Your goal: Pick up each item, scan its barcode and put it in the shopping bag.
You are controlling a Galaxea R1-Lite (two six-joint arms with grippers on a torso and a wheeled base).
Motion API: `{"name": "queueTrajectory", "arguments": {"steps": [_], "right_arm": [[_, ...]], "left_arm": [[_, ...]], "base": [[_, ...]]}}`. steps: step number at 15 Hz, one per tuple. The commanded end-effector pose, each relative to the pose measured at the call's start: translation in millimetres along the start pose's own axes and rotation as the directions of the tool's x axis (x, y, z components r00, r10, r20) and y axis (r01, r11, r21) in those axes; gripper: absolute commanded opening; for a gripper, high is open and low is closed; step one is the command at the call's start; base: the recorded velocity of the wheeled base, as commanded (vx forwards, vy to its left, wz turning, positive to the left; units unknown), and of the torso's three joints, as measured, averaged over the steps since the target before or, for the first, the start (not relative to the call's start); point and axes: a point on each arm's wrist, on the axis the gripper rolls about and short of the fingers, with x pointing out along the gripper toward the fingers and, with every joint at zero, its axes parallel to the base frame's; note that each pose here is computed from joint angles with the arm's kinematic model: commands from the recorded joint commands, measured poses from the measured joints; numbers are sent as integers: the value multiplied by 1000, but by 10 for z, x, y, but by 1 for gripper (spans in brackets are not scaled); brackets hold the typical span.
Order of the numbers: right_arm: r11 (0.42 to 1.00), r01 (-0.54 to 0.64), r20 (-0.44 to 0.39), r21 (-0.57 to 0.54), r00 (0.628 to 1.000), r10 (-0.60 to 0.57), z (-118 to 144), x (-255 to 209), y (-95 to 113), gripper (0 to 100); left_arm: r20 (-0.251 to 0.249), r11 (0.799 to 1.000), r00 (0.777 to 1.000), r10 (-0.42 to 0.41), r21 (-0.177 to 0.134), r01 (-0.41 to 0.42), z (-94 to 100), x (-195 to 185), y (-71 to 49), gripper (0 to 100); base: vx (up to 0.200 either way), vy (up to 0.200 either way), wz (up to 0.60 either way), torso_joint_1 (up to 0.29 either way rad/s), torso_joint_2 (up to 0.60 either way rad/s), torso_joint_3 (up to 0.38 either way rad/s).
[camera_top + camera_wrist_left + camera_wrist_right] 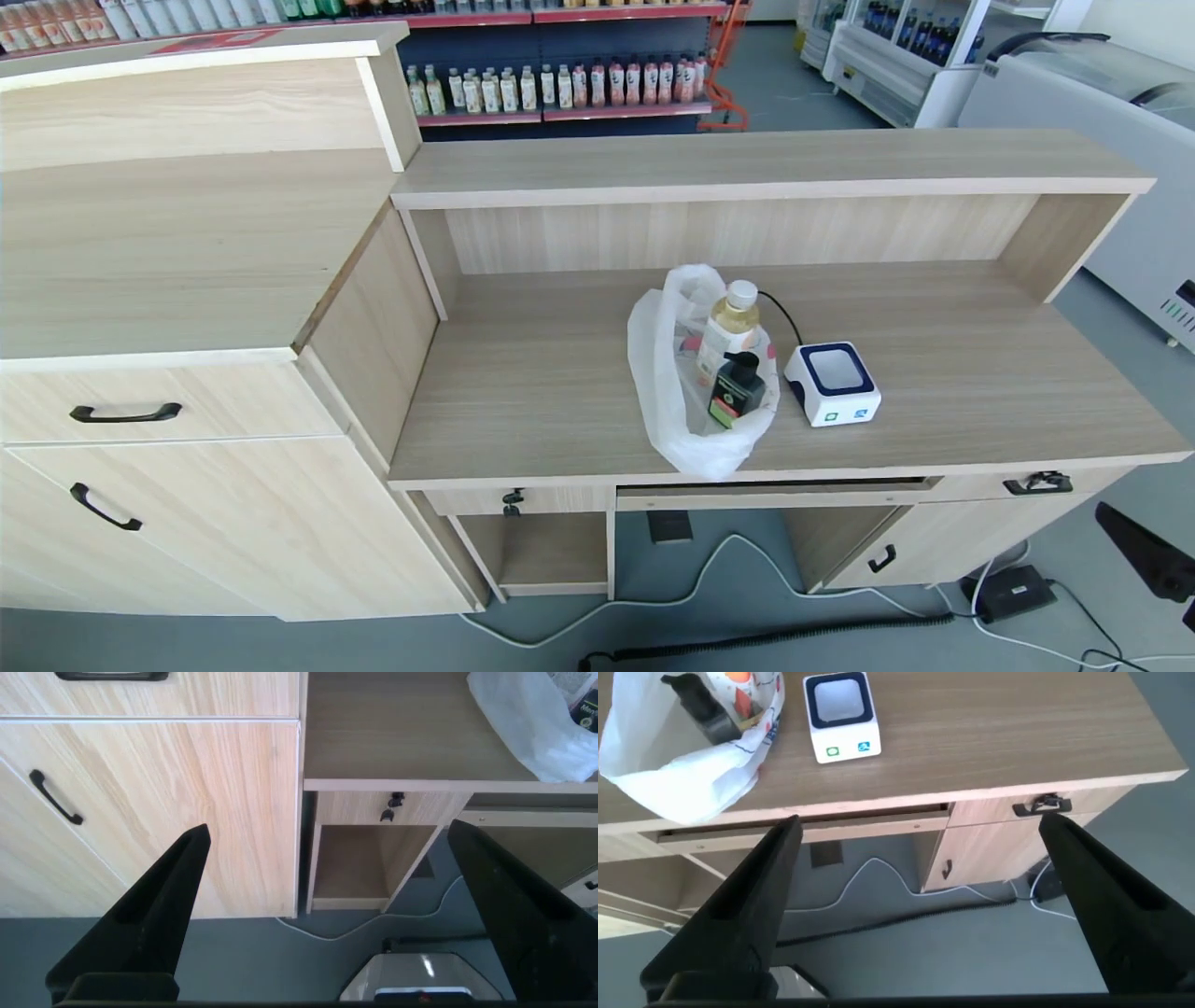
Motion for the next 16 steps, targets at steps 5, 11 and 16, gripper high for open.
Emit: {"name": "queueTrajectory", "arguments": {"steps": [5, 11, 16], "right_arm": [[1000, 1, 1, -25, 1000, -1, -14, -113, 25, 100], [1000, -7, -18, -21, 1000, 7, -101, -356, 87, 100], [999, -2, -45, 33, 999, 4, -128, -352, 87, 100]], "left_arm": [[3, 1000, 1000, 3, -3, -3, 2, 0, 1, 100], [-1, 1000, 1000, 1, -5, -1, 0, -1, 0, 100], [2, 1000, 1000, 0, 9, 0, 3, -1, 0, 100]], "base": [[-40, 0, 0, 0, 0, 0], [0, -33, 0, 0, -1, 1], [0, -200, 0, 6, 6, 0]]}}
